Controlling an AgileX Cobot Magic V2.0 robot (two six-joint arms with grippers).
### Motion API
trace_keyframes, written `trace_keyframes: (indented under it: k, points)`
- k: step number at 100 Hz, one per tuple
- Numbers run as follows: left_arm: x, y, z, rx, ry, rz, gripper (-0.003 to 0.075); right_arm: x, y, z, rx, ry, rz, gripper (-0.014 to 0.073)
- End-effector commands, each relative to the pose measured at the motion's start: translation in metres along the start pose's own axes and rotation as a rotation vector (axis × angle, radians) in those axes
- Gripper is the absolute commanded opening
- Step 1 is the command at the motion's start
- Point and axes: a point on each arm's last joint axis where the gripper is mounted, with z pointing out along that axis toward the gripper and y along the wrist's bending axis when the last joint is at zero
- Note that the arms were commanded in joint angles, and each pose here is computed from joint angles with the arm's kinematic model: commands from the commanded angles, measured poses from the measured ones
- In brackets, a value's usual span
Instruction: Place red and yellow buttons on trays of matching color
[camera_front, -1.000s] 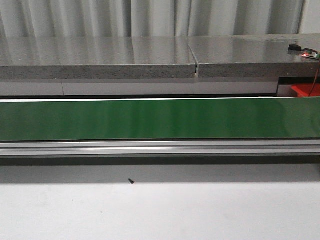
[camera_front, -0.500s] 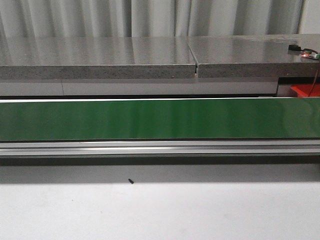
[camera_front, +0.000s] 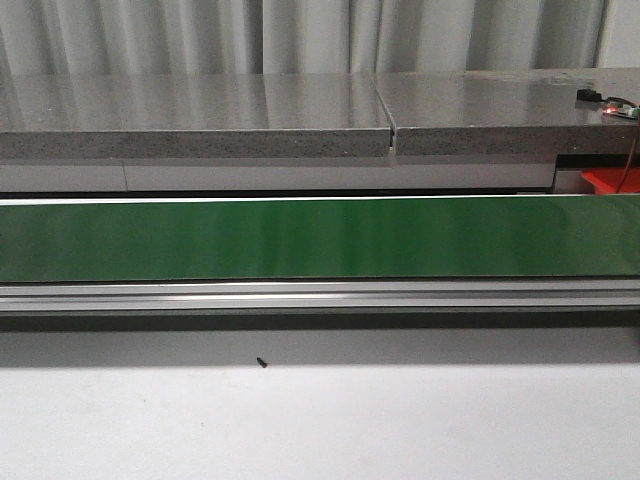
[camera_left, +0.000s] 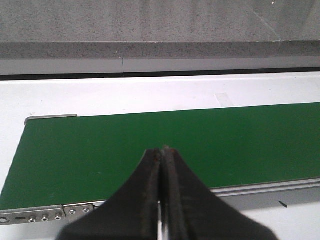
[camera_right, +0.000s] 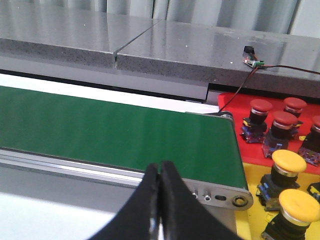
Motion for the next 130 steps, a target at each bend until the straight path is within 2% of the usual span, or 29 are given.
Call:
trace_keyframes:
  k: [1, 130]
  points:
    - [-0.014, -0.0009, -0.0034, 0.0, -0.09, -0.017, -0.002, -0.0131, -0.0016, -0.0029, 0.017, -0.116, -0.012, -0.0069]
    - [-0.0148, -0.0006, -0.0035, -0.003, -0.099, -0.017, -0.002, -0.0152, -0.0019, -0.0032, 0.021, -0.139, -0.012, -0.0069]
